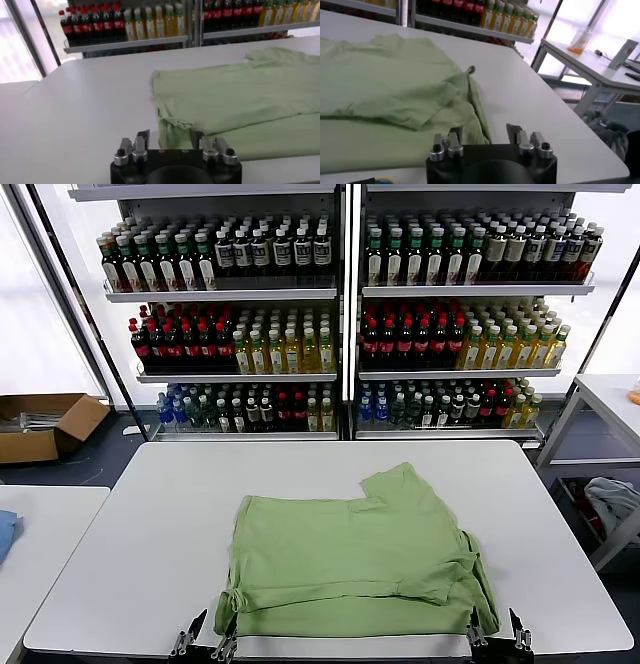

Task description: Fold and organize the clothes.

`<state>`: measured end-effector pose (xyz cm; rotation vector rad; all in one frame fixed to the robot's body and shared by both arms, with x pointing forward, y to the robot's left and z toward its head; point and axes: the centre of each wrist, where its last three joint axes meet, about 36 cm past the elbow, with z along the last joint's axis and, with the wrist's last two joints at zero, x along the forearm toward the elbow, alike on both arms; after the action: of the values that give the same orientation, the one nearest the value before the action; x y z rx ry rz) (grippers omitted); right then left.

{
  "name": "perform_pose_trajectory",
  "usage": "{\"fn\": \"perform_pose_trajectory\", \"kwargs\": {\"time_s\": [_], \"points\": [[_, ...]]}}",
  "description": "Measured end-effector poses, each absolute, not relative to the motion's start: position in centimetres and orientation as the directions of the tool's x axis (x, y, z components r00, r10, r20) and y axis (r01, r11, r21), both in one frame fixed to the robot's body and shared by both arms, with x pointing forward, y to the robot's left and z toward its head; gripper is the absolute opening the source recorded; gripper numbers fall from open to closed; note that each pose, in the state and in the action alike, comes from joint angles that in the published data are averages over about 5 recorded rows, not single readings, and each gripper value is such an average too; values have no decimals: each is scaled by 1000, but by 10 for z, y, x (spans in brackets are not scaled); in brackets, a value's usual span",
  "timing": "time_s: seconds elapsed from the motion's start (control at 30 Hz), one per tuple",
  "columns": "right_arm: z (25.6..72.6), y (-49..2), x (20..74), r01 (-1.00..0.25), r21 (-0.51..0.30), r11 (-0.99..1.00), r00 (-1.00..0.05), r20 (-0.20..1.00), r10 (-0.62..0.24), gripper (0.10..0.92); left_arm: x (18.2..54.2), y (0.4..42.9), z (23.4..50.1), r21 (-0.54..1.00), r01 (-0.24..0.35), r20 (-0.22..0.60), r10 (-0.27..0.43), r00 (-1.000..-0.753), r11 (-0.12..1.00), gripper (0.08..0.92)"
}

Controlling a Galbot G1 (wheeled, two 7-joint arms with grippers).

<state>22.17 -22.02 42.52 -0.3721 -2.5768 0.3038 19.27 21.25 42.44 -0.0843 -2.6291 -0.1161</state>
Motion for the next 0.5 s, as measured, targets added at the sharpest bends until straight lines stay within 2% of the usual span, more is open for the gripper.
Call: {"fn": "perform_pose_trajectory", "kwargs": {"time_s": [0.13, 0.27, 0.5], "points": [[424, -220, 233, 214, -286, 934, -835, 442, 327, 801, 196, 210, 426, 69, 75, 475, 33, -879, 995, 700], [424, -219, 246, 225, -289, 930, -840, 426, 336, 821, 199, 208, 432, 76, 80, 457, 37, -889, 994, 794], [420, -214, 273, 239, -291, 926, -843, 411, 346, 823, 211, 210, 439, 89, 82, 434, 36, -900, 993, 822]]}}
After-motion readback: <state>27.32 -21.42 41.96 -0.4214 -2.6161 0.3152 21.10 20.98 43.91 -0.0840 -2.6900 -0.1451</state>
